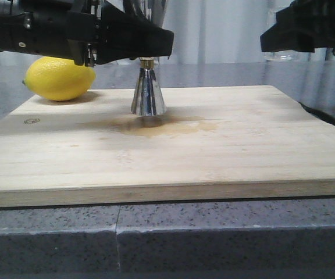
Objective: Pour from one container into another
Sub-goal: 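Tilt the beaker upright and set it back on the board corner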
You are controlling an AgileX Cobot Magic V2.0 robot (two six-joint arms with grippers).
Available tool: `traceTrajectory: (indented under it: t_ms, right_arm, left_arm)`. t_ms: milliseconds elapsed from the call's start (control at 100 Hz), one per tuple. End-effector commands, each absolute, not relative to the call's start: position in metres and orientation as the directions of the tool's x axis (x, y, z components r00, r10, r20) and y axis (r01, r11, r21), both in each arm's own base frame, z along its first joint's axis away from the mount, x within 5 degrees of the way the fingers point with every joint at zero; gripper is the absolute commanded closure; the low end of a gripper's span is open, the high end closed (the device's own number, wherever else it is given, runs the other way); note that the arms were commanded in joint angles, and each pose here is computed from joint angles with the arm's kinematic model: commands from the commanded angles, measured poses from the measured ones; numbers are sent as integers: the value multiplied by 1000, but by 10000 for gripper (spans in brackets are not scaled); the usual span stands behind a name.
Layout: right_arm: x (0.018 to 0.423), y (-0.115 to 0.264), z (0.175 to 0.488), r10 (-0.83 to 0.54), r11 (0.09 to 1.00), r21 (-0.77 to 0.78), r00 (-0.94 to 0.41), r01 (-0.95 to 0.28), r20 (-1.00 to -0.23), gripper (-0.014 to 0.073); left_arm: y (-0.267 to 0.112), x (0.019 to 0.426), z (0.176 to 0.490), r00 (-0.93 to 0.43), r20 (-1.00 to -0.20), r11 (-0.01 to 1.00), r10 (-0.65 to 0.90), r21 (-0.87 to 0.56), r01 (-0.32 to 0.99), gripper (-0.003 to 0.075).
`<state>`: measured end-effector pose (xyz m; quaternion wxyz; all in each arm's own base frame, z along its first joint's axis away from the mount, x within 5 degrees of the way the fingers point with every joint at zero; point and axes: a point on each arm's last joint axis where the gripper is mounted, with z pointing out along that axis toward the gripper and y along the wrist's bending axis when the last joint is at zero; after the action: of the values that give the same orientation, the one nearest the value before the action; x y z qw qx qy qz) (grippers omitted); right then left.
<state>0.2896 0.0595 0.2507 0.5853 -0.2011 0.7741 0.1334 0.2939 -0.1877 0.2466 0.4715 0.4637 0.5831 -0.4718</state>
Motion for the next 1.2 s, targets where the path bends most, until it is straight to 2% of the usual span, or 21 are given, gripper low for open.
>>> traceTrajectory:
  t_ms: [0, 160, 290, 560, 1190]
  right_arm:
    - [295, 65, 263, -94, 837, -20, -107, -547, -990, 300]
    - [303, 67, 244, -184, 807, -104, -80, -581, -980, 300]
    - [308, 67, 234, -207, 807, -120, -88, -578, -974, 300]
    - [312, 64, 232, -187, 834, -109, -90, -540, -978, 300]
    - [313, 58, 222, -250, 858, -126, -191, -498, -949, 299]
  left_arm:
    - [-190, 288, 279, -87, -995, 71, -50, -91, 993, 461]
    - [-190, 288, 279, -87, -995, 71, -50, -91, 993, 461]
    - [-190, 288, 279, -87, -995, 71, -50, -91, 993, 461]
    - [-190, 288, 279, -87, -995, 71, -50, -91, 993, 461]
    - [-190, 288, 279, -87, -995, 71, -50, -91, 993, 461]
